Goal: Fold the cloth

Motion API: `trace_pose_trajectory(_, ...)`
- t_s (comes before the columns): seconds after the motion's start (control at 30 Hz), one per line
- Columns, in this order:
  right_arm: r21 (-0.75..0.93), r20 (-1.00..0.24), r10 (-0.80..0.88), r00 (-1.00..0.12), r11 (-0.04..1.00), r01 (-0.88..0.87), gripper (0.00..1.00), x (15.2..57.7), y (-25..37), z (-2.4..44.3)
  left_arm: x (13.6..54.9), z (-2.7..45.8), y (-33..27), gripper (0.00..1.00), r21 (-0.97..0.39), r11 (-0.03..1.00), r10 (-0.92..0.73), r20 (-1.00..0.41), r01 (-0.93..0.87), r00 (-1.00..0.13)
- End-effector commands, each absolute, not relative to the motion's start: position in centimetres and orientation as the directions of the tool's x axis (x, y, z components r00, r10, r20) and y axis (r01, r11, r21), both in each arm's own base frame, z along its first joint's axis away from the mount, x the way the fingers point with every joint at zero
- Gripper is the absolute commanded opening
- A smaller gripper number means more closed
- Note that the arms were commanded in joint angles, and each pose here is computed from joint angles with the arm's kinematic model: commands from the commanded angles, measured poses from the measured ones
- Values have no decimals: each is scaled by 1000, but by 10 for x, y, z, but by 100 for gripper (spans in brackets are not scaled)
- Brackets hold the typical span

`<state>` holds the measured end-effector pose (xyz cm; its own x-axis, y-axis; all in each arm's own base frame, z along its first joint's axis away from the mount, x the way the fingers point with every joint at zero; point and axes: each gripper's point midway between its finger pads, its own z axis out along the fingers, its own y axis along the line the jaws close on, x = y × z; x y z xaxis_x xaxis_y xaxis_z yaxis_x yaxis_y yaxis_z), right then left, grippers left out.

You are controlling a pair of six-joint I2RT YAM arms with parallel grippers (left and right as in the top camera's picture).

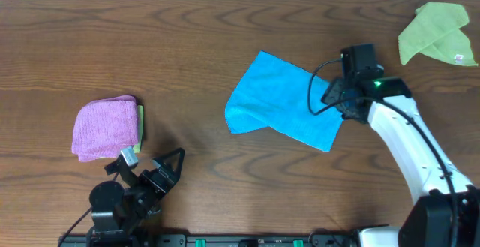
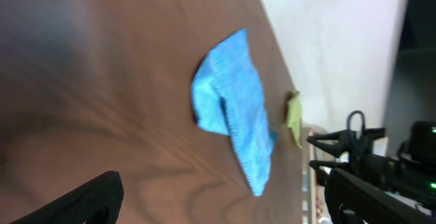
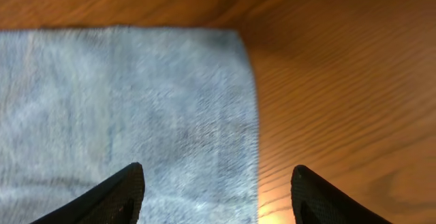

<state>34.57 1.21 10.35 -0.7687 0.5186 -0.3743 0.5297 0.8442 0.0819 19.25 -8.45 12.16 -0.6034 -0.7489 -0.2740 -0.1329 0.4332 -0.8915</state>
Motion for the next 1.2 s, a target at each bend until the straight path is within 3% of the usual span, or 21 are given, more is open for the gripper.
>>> trace_pose_trajectory(0.0,38,-445,513,-734,829,557,67,352,-15,118,193,116,-91,96,-894,424,-727,-243,-142,-642)
trace_pose_trajectory(0.2,5,-478,461,-748,853,522,64,370,-32,111,202,105,-101,96,-890,402,-691,-139,-217,-710)
trace_pose_trajectory(0.53,-43,-345,474,-810,855,518,63,372,-30,47,258,136,-114,96,-823,544,-518,-177,-162,-837)
trace_pose_trajectory(0.83,-32,-347,475,-809,856,516,60,383,-29,31,284,142,-160,96,-847,525,-322,-111,-80,-940)
trace_pose_trajectory(1.17,-27,-348,477,-807,855,517,56,392,-29,12,285,154,-194,96,-861,503,-221,-211,73,-952)
